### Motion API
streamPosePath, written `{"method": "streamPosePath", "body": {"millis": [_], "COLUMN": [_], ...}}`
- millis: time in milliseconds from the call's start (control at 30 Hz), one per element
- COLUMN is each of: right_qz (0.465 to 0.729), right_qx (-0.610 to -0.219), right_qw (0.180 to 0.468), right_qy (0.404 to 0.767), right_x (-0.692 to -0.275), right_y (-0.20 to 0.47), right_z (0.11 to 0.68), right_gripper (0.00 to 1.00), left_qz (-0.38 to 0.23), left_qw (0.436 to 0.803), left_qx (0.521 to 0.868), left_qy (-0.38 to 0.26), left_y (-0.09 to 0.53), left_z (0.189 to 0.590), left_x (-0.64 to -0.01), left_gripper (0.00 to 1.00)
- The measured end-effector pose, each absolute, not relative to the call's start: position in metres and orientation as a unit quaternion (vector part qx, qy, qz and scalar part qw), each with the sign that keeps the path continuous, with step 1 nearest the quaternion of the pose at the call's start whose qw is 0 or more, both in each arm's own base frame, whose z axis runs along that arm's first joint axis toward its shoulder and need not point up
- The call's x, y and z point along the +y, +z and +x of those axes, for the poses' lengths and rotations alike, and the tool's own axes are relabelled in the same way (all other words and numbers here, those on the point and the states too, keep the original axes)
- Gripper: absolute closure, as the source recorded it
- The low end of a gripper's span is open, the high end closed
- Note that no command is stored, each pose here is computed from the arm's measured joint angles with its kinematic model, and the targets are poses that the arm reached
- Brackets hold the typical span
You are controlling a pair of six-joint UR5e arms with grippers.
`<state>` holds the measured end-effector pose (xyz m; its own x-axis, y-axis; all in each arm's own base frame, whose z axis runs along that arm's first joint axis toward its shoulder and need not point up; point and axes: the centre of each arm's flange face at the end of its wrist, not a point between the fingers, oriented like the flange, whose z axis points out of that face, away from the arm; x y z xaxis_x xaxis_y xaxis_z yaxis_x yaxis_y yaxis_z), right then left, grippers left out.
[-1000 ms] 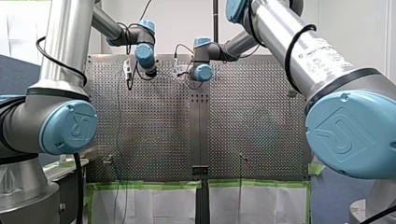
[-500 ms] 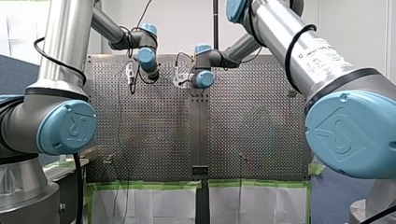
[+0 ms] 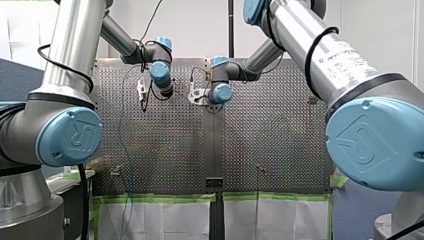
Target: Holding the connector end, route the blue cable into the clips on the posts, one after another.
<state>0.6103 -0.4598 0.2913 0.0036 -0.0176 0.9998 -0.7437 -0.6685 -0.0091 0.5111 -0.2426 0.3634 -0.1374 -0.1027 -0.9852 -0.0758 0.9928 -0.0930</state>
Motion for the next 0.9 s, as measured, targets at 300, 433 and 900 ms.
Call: {"method": "streamPosePath", "body": {"millis": [300,433,900], "right_qz": [0.667,0.673,0.675], "right_qx": [-0.309,-0.316,-0.326], "right_qw": [0.294,0.297,0.298], "right_qy": [0.611,0.6,0.591], "right_x": [-0.454,-0.455,-0.448], "right_y": [0.258,0.244,0.202], "right_z": [0.595,0.587,0.568], "right_gripper": [1.0,1.0,1.0], "left_qz": [-0.051,-0.047,-0.033], "left_qw": [0.653,0.655,0.656], "left_qx": [0.755,0.754,0.754], "left_qy": [-0.012,-0.014,-0.009], "left_y": [0.348,0.338,0.308], "left_z": [0.503,0.498,0.486], "left_x": [-0.249,-0.253,-0.27], "left_gripper": [1.0,1.0,1.0]}}
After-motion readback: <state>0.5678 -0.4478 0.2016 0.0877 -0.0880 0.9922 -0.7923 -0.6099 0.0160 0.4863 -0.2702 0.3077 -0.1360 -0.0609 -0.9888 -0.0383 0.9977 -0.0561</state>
